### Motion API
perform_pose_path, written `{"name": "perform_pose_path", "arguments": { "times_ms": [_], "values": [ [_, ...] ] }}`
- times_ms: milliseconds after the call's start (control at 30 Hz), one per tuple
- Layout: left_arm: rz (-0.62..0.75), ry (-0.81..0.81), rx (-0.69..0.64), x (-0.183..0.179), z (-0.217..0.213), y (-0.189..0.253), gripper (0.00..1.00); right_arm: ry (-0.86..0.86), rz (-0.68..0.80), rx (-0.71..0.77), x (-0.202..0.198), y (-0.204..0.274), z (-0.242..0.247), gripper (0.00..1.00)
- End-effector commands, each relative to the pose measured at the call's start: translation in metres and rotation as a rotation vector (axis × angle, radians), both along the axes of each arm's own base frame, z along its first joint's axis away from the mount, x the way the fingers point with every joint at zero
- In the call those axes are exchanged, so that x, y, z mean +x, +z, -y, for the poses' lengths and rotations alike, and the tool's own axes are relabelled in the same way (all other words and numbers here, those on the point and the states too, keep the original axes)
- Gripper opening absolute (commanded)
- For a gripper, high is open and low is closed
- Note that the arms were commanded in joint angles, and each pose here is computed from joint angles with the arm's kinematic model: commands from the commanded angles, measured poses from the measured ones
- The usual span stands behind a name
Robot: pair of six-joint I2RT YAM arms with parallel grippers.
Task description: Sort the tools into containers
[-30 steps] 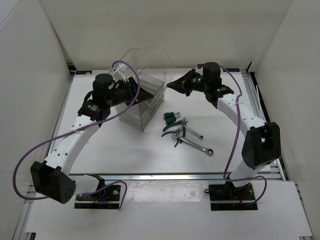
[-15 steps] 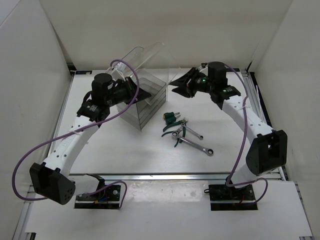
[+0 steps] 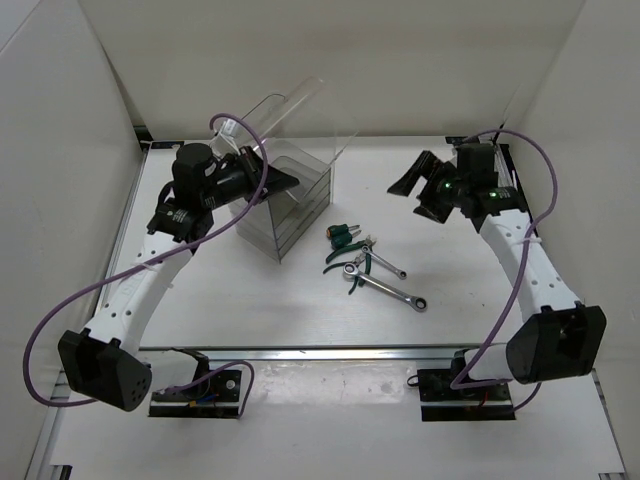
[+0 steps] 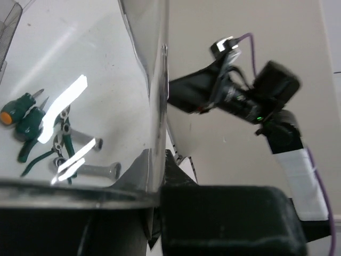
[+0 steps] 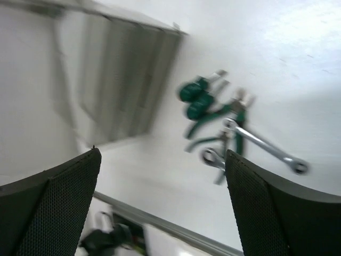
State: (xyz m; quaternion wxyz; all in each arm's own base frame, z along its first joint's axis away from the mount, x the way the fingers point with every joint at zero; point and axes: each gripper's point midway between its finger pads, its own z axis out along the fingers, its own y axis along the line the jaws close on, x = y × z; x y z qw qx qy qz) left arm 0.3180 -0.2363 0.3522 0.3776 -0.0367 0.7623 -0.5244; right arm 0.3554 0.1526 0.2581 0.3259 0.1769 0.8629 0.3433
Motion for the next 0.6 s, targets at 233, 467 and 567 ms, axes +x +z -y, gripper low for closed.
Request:
{"name": "perform_pose_path", "arguments": {
  "times_ms": [233,467,567],
  "values": [
    [-0.082,0.090,-0.226,0.015,-0.026,0.047,0.10,0.417,-0.084,-0.555,-0.041,-0.136,0.001,0.83],
    [-0.100,0.066,-0.272,0.022,-0.031,0.059,0.10,0.573,0.036,-0.748,-0.041,-0.166,-0.020,0.80],
    [-0.110,0.065,-0.272,0.025,-0.036,0.057,0.10,0.618,0.032,-0.793,-0.039,-0.182,-0.022,0.80]
  ]
}}
